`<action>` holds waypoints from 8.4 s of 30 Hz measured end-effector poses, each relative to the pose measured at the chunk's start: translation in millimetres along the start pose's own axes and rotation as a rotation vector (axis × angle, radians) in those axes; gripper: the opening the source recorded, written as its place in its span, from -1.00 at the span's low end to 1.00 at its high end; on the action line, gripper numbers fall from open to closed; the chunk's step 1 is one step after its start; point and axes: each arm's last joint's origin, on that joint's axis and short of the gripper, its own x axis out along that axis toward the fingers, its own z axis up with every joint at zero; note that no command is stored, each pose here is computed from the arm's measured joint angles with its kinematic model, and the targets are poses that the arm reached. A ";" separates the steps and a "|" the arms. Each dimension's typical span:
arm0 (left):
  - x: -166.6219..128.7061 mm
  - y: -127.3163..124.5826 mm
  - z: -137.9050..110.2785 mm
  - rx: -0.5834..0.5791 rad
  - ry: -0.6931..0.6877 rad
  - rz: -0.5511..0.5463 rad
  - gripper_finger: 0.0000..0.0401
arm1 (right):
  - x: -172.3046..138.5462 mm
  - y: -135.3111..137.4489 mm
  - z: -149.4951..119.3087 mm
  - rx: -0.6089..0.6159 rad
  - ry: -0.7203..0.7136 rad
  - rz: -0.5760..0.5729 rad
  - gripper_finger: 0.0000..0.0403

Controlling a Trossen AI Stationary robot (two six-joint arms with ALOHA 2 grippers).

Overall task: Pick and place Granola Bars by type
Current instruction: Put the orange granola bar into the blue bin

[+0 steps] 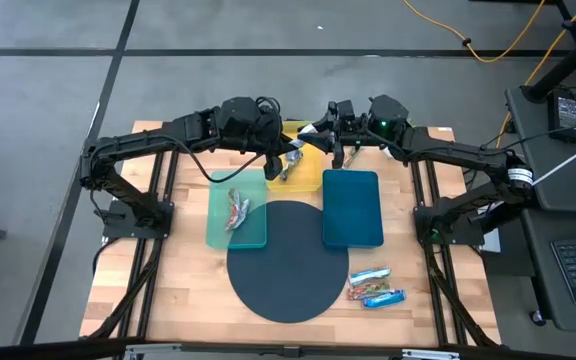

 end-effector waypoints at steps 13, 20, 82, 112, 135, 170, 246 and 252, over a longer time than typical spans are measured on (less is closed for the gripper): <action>-25.6 0.5 10.3 -0.050 0.089 0.056 -0.38 | -0.2 0.0 -0.4 0.002 0.005 -0.001 -0.56; -61.2 -1.4 31.6 -0.042 0.015 0.051 -0.15 | -5.2 1.1 -4.4 -0.013 0.081 -0.012 -0.56; -23.2 -4.3 21.6 -0.036 0.103 0.037 -0.21 | -101.1 -10.6 -158.6 0.306 1.091 -0.529 -0.56; -23.3 -4.3 21.7 -0.036 0.103 0.037 -0.24 | -84.8 -17.4 -158.2 0.274 0.963 -0.550 0.19; -23.5 -4.3 21.6 0.017 0.104 0.035 -0.26 | -134.9 97.4 -90.4 -0.058 0.675 0.128 0.20; -25.9 -24.4 9.8 0.041 0.218 -0.018 -0.29 | -112.3 216.7 -191.0 0.206 1.220 0.006 0.08; -36.3 -97.8 13.7 -0.137 0.079 -0.064 -0.29 | -93.6 222.5 -149.8 0.175 0.962 -0.080 -0.89; -36.3 -97.8 13.8 -0.107 0.078 -0.065 -0.29 | -115.9 216.8 -92.5 0.241 0.627 -0.058 -0.89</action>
